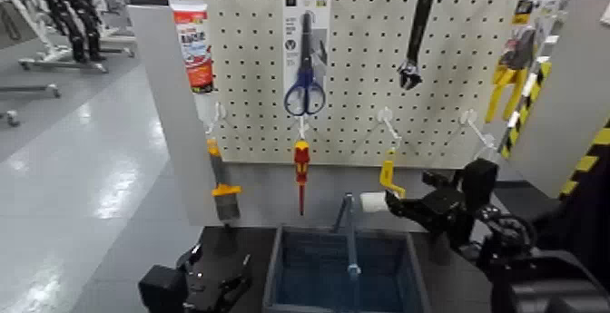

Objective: Put the yellow roller into the crate.

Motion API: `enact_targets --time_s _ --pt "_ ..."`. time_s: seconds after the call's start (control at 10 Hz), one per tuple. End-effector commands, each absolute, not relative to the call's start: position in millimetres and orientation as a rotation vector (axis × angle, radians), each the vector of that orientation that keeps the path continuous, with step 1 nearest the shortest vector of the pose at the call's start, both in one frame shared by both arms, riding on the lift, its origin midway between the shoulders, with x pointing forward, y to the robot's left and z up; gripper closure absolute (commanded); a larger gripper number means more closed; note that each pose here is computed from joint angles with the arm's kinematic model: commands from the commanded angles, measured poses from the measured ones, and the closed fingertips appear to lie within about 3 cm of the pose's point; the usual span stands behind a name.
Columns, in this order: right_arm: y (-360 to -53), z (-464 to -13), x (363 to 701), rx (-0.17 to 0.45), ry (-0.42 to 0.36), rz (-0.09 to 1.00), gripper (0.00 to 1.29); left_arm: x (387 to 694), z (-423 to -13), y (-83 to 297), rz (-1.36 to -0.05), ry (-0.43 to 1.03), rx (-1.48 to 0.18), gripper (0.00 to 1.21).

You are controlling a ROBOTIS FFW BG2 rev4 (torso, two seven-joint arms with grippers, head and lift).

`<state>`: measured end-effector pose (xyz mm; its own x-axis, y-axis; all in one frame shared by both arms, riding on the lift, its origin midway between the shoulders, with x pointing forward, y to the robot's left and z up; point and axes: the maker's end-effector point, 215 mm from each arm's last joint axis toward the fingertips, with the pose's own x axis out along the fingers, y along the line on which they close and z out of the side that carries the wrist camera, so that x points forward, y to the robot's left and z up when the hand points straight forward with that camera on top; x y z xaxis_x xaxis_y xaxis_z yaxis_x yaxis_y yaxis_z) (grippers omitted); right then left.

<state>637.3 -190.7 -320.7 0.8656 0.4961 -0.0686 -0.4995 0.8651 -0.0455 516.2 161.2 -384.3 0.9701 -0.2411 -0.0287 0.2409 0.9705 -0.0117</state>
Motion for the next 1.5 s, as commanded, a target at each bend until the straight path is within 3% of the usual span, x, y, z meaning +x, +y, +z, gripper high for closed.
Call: enact_targets --time_s 0.1,0.5,0.8,0.9,1.0,1.2,1.3,1.5 --pt "-185 -316 648 -0.042 0.042 0.556 0.12 517 -384 160 -0.247 0.029 -0.009 0.25" --pt "-157 -302 664 -0.030 0.035 0.675 0.13 518 -384 158 -0.249 0.028 -0.010 0.25" --pt "-137 -306 661 -0.012 0.076 0.764 0.17 518 -385 157 -0.250 0.030 -0.013 0.25" --pt "-135 -308 659 -0.004 0.084 0.776 0.34 518 -385 158 -0.249 0.031 -0.012 0.25" --pt "-135 -307 658 -0.002 0.085 0.778 0.70 517 -386 159 -0.247 0.032 -0.014 0.25" --pt "-136 -299 658 -0.017 0.073 0.770 1.03 517 -386 160 -0.245 0.032 -0.015 0.25" --pt "-138 -298 657 -0.022 0.072 0.761 1.14 517 -386 160 -0.244 0.032 -0.015 0.25" --pt "-137 -299 653 -0.025 0.074 0.761 1.19 517 -386 160 -0.244 0.032 -0.015 0.25"
